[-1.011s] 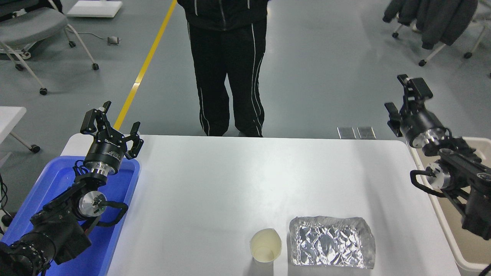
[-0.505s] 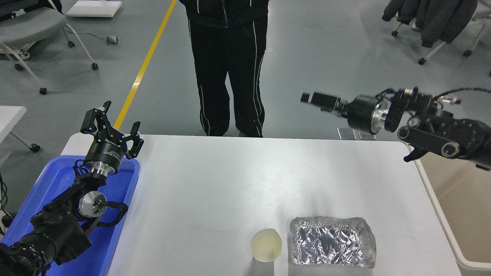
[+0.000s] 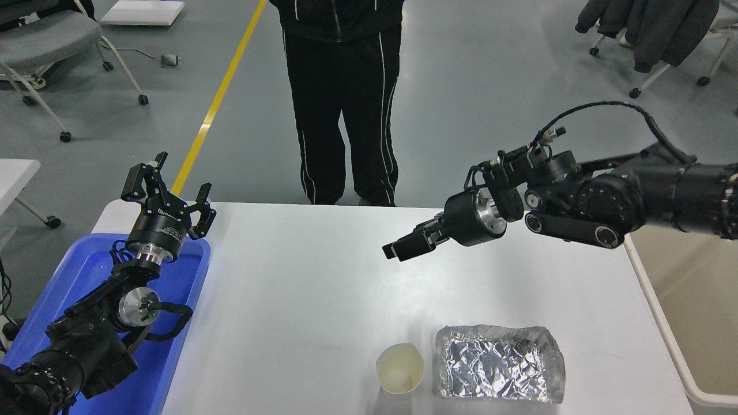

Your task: Dispose of the paper cup in the dustbin

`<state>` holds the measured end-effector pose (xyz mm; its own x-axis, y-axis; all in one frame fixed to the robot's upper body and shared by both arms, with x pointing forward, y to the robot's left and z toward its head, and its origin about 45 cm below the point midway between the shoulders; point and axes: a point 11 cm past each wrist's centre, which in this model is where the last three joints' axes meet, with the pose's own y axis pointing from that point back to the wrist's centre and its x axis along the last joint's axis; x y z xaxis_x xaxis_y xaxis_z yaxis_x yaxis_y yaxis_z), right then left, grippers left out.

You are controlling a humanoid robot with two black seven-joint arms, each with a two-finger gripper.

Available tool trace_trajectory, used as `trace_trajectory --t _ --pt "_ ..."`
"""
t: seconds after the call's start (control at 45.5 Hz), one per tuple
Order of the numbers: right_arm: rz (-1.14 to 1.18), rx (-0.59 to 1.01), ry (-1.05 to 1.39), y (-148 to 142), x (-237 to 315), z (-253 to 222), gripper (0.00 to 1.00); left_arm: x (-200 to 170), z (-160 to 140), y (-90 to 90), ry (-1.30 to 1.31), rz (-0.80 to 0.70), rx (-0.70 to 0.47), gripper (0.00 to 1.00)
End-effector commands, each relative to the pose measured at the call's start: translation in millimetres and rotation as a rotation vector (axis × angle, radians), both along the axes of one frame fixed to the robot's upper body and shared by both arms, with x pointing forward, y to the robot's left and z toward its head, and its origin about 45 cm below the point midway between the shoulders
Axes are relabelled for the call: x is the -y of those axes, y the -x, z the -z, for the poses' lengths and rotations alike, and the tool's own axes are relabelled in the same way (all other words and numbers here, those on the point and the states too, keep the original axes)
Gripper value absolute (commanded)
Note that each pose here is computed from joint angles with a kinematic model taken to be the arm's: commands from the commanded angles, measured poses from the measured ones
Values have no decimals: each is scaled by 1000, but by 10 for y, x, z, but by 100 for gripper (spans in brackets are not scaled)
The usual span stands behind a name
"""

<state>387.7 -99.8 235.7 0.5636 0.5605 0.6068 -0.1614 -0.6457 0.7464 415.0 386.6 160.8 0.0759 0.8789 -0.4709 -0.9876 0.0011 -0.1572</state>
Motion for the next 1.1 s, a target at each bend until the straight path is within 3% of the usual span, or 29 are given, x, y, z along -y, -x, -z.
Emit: trace_trajectory --t 0.0,0.264,0.593,1.077 --pt "-174 -36 139 345 -154 243 99 -3 1 1 0 -1 0 100" --pt "-238 -78 189 544 -220 519 99 -3 1 1 0 -1 0 100" --pt "-196 -108 154 577 -160 800 99 3 0 0 0 1 0 100" --pt "-97 -91 147 434 68 1109 99 1 -1 -1 0 0 1 100"
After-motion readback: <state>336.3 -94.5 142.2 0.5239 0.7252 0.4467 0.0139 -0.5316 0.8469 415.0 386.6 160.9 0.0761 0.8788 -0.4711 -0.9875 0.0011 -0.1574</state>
